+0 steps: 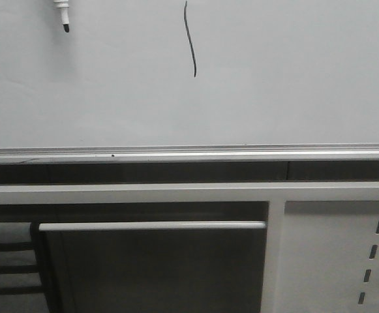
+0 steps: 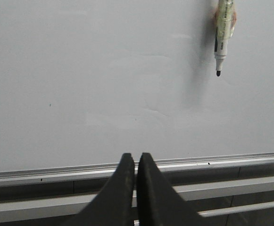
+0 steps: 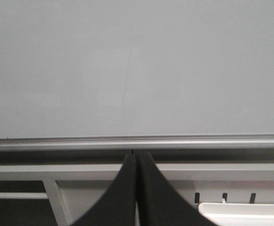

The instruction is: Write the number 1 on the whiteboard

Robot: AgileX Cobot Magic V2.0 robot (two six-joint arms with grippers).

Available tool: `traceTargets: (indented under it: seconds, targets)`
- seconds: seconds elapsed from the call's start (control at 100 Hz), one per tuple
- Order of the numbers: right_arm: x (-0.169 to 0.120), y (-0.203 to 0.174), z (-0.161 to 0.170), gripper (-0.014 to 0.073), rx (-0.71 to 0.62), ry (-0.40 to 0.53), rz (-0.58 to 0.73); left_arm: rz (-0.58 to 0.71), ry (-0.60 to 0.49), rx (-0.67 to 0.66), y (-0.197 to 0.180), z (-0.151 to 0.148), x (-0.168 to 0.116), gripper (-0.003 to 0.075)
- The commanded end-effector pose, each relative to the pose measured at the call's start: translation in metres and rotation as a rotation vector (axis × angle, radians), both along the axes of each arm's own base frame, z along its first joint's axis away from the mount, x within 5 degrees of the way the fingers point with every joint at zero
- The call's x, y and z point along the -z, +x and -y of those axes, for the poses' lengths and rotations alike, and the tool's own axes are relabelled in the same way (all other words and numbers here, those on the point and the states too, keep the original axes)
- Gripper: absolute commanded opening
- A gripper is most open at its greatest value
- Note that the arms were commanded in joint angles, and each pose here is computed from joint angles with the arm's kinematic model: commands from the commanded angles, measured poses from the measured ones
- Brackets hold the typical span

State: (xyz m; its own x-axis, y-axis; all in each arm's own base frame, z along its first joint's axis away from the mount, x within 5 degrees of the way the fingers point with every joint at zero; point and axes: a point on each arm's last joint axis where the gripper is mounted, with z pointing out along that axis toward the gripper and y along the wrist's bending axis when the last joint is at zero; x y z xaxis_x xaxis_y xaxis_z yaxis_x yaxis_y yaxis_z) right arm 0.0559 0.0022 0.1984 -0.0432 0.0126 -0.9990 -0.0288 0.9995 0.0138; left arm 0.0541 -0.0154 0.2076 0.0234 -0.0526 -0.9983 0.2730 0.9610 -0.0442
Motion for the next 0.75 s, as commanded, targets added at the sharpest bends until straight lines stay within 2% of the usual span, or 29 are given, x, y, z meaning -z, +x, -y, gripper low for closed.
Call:
traceTargets:
  seconds: [0.0,0.74]
  targets:
    - [0.0038,0.0000,0.0011,-0.0064,0.014,-0.016,0.040,0.043,-0.033,-0.003,-0.0003,-0.0004,0.0062,-0.0020]
    - [0.0041,-0.0001,0.0011,-0.0064,0.013,-0.026,0.031,0.043,-0.033,-0.003,-0.0003,-0.0004,0.0062,-0.0020]
